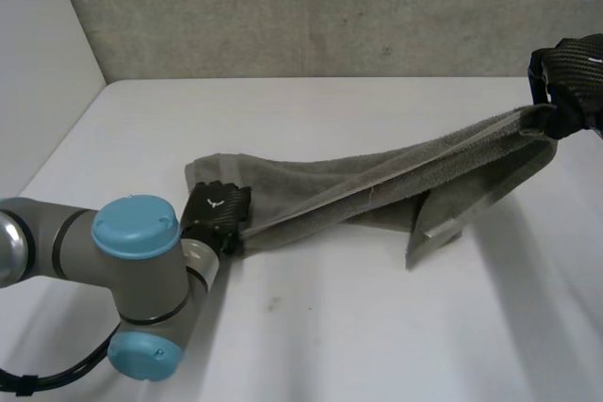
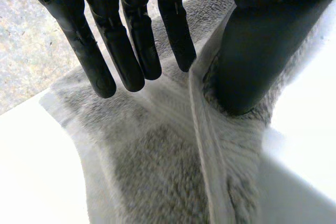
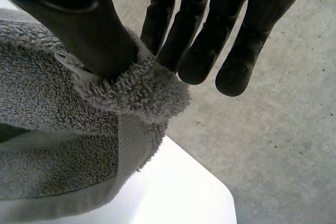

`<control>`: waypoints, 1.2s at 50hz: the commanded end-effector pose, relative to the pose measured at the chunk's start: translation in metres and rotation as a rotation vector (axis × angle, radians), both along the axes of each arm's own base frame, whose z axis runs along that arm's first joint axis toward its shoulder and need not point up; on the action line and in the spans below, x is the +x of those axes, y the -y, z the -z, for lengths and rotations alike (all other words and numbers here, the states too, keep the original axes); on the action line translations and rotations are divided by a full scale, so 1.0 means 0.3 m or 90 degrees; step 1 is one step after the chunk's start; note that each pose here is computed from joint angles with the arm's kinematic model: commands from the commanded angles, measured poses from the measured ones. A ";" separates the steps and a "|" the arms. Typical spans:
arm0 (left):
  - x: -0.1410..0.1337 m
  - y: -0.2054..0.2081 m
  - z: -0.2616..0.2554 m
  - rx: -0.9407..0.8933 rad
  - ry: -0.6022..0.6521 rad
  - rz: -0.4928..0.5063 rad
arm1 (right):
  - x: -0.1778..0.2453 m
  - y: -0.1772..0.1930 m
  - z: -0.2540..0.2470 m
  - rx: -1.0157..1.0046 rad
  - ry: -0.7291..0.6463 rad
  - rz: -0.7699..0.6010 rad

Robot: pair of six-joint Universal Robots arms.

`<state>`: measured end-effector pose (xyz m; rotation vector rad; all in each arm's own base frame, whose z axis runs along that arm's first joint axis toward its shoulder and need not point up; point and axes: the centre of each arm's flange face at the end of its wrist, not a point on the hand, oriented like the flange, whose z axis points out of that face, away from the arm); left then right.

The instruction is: Fold the towel.

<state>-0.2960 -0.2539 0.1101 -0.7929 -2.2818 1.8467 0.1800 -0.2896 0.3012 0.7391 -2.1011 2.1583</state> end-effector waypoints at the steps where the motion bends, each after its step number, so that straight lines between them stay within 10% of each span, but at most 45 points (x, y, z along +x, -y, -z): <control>1: 0.024 -0.020 -0.031 -0.012 0.015 0.002 | -0.020 0.015 0.003 0.001 0.000 0.007; 20: 0.154 0.001 -0.164 -0.074 0.039 -0.025 | -0.016 -0.004 0.024 0.041 -0.015 -0.001; 25: 0.156 -0.075 -0.402 -0.194 0.042 0.059 | -0.020 -0.037 0.018 0.090 -0.059 -0.007; 36: 0.282 -0.149 -0.747 -0.273 0.037 0.008 | -0.018 -0.151 -0.180 0.049 -0.126 -0.040; 60: 0.207 0.193 -0.448 -0.063 0.090 0.044 | 0.154 0.042 0.133 0.228 -0.278 -0.138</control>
